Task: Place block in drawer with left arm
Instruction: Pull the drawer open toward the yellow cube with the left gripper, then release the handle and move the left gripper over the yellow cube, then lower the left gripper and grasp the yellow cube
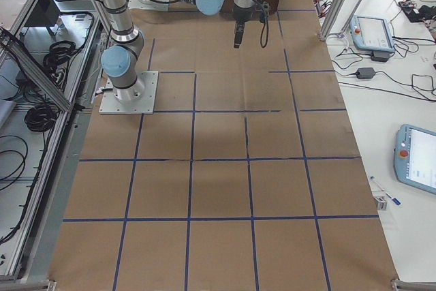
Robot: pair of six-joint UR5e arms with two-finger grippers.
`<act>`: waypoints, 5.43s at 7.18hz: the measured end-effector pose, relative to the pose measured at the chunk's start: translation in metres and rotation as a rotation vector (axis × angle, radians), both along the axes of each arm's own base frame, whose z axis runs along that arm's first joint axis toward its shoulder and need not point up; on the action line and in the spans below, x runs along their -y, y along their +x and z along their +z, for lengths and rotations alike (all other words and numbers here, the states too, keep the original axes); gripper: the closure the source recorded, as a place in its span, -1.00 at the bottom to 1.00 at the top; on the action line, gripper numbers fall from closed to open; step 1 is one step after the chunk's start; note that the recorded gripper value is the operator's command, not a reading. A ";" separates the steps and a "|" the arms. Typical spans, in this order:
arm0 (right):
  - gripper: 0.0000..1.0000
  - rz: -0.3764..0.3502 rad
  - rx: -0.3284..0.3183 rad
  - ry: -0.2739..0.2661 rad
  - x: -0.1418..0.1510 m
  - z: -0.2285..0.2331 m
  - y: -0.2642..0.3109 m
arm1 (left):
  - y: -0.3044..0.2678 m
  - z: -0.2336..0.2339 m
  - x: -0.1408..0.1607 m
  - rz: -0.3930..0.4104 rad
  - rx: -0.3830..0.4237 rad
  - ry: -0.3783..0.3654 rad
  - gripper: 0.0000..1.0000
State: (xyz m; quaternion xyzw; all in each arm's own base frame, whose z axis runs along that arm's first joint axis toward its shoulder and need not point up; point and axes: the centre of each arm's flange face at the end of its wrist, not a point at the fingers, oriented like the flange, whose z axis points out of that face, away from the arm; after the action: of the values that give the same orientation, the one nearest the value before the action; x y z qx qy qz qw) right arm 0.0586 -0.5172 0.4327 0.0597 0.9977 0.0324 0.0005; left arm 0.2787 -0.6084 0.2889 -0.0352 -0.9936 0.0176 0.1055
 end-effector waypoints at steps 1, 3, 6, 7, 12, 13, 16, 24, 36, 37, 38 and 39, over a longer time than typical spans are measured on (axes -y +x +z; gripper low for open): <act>-1.00 0.000 0.000 0.000 0.000 0.000 0.000 | 0.002 0.001 0.000 0.000 0.015 -0.004 -0.96; -1.00 0.000 0.000 0.001 0.000 0.000 0.000 | 0.006 0.004 -0.001 -0.005 0.054 0.000 -0.96; -1.00 0.000 0.000 0.001 0.000 0.000 0.000 | 0.011 0.007 -0.001 -0.009 0.095 -0.004 -0.96; -1.00 0.000 0.000 0.000 0.000 0.000 0.000 | 0.013 0.007 -0.001 -0.006 0.101 -0.008 -0.96; -1.00 0.000 0.000 0.001 0.000 0.000 0.000 | 0.031 0.010 -0.006 0.007 0.146 -0.019 -0.96; -1.00 0.000 0.000 0.001 0.000 0.000 0.000 | 0.033 0.010 -0.007 -0.001 0.156 -0.018 -0.96; -1.00 0.000 0.000 0.000 0.000 0.000 0.000 | 0.051 0.015 -0.012 0.000 0.170 -0.026 -0.96; -1.00 0.000 0.000 0.000 0.000 0.000 0.000 | 0.072 0.082 0.004 0.006 0.234 -0.104 -0.97; -1.00 0.000 0.000 0.000 0.000 0.000 0.000 | 0.222 -0.023 0.116 0.024 0.124 -0.092 -0.96; -1.00 0.000 0.000 0.001 0.000 0.000 0.000 | 0.223 -0.036 0.117 0.025 0.117 -0.084 -0.96; -1.00 0.000 0.000 0.000 0.000 0.000 0.000 | 0.224 -0.047 0.118 0.025 0.111 -0.077 -0.96; -1.00 0.000 0.000 0.000 0.000 0.000 0.000 | 0.226 -0.061 0.119 0.027 0.103 -0.069 -0.96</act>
State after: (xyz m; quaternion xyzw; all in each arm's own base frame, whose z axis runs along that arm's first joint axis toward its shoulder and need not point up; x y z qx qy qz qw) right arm 0.0586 -0.5172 0.4326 0.0597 0.9977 0.0325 0.0005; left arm 0.5048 -0.7276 0.2282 -0.0265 -0.9969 0.0512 0.0526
